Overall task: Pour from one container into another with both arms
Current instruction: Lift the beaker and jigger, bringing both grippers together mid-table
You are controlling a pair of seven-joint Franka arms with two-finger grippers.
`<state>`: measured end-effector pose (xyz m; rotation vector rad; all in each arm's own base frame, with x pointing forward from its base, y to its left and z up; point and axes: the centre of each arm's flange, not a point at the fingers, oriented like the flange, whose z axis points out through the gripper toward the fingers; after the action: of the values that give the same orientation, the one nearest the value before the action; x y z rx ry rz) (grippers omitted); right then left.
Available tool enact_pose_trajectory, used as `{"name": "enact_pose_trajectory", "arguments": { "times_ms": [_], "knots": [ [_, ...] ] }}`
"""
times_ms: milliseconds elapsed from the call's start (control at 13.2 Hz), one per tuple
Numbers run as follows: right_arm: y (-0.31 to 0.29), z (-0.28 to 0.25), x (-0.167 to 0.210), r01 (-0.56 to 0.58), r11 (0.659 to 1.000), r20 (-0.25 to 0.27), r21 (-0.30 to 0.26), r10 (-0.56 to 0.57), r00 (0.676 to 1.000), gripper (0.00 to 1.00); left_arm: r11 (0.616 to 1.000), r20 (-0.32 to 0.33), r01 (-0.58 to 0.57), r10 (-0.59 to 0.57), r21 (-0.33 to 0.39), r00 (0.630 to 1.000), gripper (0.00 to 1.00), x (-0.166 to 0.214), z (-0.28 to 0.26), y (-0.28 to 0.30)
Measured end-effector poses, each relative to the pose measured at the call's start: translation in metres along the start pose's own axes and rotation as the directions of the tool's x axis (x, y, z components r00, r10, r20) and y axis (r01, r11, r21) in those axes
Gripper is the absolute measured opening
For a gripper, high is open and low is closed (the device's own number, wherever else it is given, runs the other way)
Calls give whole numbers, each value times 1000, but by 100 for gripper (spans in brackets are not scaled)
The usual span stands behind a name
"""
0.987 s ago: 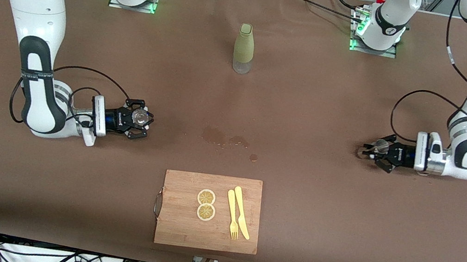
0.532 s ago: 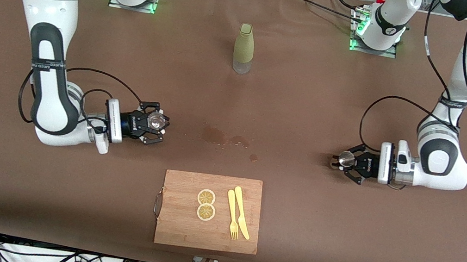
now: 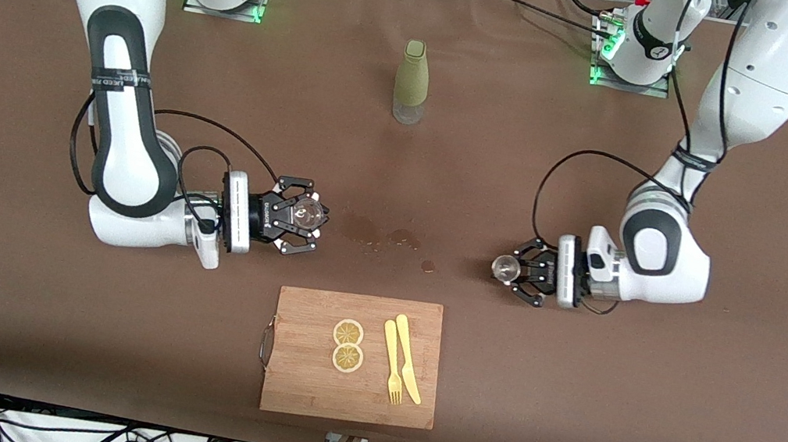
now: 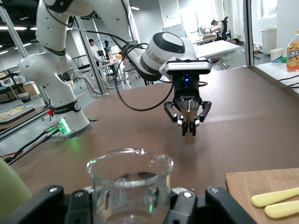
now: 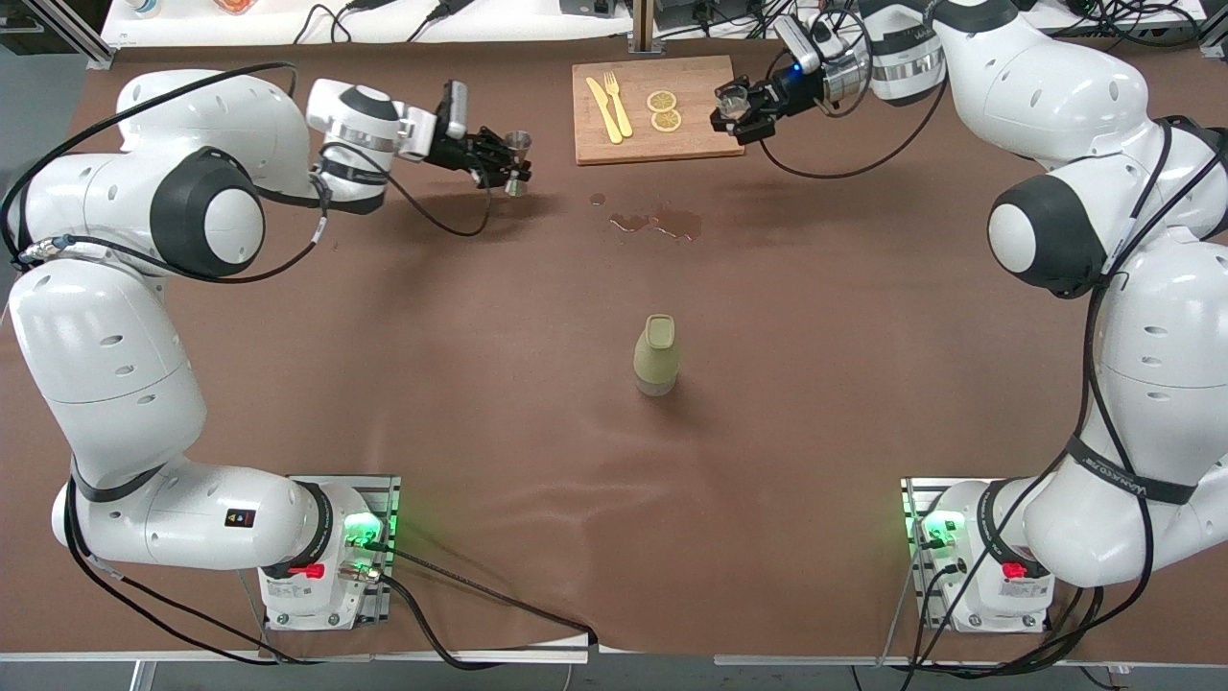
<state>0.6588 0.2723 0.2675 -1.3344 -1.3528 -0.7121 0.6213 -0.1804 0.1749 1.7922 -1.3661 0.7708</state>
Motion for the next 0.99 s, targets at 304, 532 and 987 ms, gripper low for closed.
{"name": "enact_pose_trajectory", "arguments": {
  "times_ms": [304, 532, 987],
  "knots": [
    [4, 23, 25, -45, 999, 29, -26, 46, 999, 14, 997, 38, 62, -64, 53, 997, 23, 42, 43, 19],
    [4, 38, 49, -82, 996, 40, -35, 83, 996, 14, 989, 57, 109, -116, 100, 992, 23, 68, 66, 29],
    [-5, 56, 75, -86, 995, 107, -41, 90, 990, 14, 979, 68, 141, -152, 147, 986, 22, 91, 85, 40]
  ]
}}
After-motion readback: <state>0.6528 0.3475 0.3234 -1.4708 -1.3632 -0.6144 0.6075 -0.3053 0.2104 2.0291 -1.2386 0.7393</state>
